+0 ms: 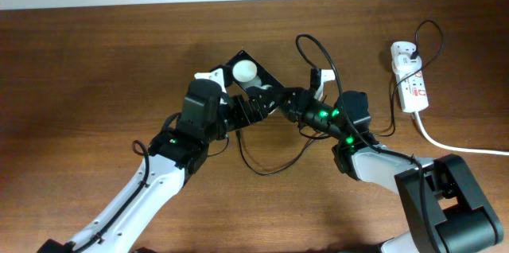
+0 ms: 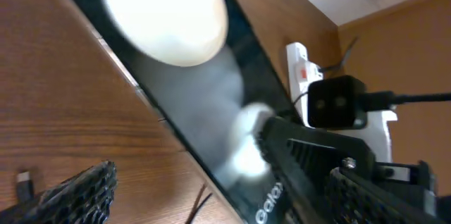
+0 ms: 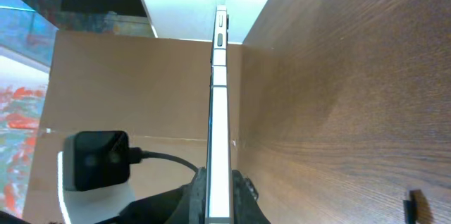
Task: Plug charger to phone and switch on socket
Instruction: 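Swing the held phone left, turning its bottom edge toward the right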
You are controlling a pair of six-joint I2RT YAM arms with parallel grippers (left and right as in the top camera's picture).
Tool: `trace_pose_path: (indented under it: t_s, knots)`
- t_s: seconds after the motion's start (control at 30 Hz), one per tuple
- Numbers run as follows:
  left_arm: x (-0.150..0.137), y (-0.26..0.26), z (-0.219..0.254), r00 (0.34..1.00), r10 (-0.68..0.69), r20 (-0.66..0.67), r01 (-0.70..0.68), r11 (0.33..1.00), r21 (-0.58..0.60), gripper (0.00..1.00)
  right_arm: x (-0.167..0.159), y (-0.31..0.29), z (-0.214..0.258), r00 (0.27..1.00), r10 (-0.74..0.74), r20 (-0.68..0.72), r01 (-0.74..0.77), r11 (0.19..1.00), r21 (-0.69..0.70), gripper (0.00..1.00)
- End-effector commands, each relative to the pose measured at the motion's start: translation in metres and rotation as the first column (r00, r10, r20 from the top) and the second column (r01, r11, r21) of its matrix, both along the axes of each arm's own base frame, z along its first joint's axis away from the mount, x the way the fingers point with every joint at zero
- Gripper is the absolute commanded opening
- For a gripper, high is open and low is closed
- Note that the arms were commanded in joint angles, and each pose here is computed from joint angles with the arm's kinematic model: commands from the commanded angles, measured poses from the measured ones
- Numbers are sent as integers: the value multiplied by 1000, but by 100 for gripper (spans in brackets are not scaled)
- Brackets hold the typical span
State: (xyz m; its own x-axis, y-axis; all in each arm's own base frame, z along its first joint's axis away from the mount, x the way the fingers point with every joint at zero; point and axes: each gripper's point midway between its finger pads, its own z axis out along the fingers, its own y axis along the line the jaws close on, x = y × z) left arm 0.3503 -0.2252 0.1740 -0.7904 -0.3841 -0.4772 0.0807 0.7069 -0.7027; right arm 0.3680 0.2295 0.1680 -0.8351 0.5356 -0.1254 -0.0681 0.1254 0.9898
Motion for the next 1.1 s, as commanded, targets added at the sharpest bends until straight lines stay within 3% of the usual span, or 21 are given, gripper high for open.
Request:
trace_pose_path:
  t_s: [0.0, 0.1, 0.23, 0.5, 0.67, 0.77, 0.87, 1.07]
  knots:
    - [9, 12, -3, 992, 119, -29, -120, 993, -18, 99, -4, 7, 11, 999, 47, 26, -48, 999, 23, 4]
    - [22, 2, 20, 992, 110, 59, -104, 990, -97, 99, -10, 10, 12, 996, 84, 26, -85, 996, 25, 4]
    - [30, -15, 4, 999, 35, -7, -36, 980, -198, 99, -11, 11, 20, 994, 94, 56, -97, 994, 41, 4]
    - [42, -37, 17, 999, -22, 29, 31, 932, -360, 100, -3, 6, 21, 999, 40, 18, -41, 997, 70, 4]
    - [46, -34, 37, 999, -33, 34, 45, 888, -457, 92, 8, -1, 19, 999, -40, -16, 42, 995, 86, 4]
    - [49, -25, 38, 1000, -28, 1, 25, 872, -489, 84, 13, -5, 18, 997, -73, -21, 74, 994, 84, 4]
    - [53, -20, 44, 1000, -10, -5, 6, 855, -519, 65, 17, -8, 15, 994, -100, -34, 102, 992, 78, 4]
    - [53, -20, 44, 1000, -5, -22, -7, 848, -530, 45, 10, -2, 10, 997, -53, -62, 58, 996, 71, 4]
